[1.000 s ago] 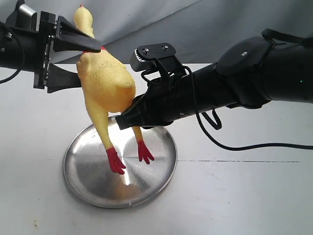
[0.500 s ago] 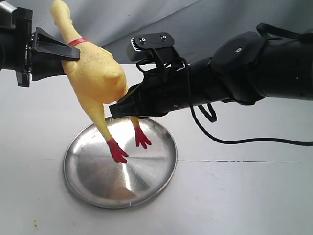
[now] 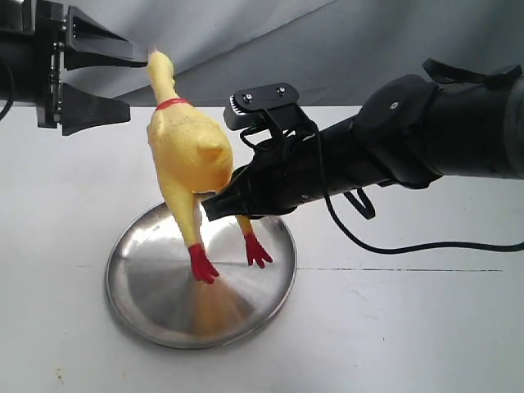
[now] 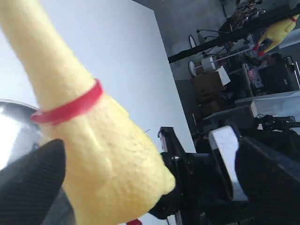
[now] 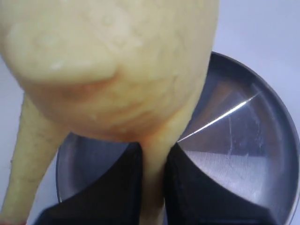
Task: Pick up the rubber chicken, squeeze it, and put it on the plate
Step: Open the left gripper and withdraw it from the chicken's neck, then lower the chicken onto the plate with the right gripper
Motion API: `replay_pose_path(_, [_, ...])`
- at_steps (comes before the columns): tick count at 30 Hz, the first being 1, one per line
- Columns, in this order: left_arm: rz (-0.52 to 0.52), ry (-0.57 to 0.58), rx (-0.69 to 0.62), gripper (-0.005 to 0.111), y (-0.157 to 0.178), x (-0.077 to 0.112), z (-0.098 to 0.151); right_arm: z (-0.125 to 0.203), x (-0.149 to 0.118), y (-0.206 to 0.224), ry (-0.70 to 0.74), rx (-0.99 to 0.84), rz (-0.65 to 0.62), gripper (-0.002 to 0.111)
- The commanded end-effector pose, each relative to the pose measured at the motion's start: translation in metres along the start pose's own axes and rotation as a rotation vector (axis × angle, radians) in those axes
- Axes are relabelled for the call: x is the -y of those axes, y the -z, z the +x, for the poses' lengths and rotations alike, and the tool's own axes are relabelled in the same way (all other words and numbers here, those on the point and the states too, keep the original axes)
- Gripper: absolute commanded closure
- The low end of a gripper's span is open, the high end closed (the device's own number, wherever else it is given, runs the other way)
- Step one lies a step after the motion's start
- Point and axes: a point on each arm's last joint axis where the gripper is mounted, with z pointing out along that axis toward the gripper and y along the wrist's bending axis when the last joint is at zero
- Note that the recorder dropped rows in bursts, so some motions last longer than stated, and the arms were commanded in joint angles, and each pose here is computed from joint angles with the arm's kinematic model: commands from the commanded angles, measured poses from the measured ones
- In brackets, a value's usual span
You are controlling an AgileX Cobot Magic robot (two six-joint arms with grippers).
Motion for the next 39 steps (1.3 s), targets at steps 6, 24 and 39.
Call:
replay_pose_path(6, [0.025, -0.012, 0.042, 0.003, 0.004, 0.007, -0.004, -0.001, -0.001, 0.003, 0.005, 0.003, -0.004, 0.108])
replay_pose_path(24, [-0.367, -0.161, 0.211, 0.107, 0.085, 0.008, 0.028, 0.002, 0.015, 0.012, -0.031, -0.188, 0.183, 0.108])
replay_pose_path(39, [-0.599, -0.105, 0.37, 0.107, 0.082, -0.036, 0.083, 0.012, -0.006, -0.024, 0.039, -0.279, 0.157, 0.108])
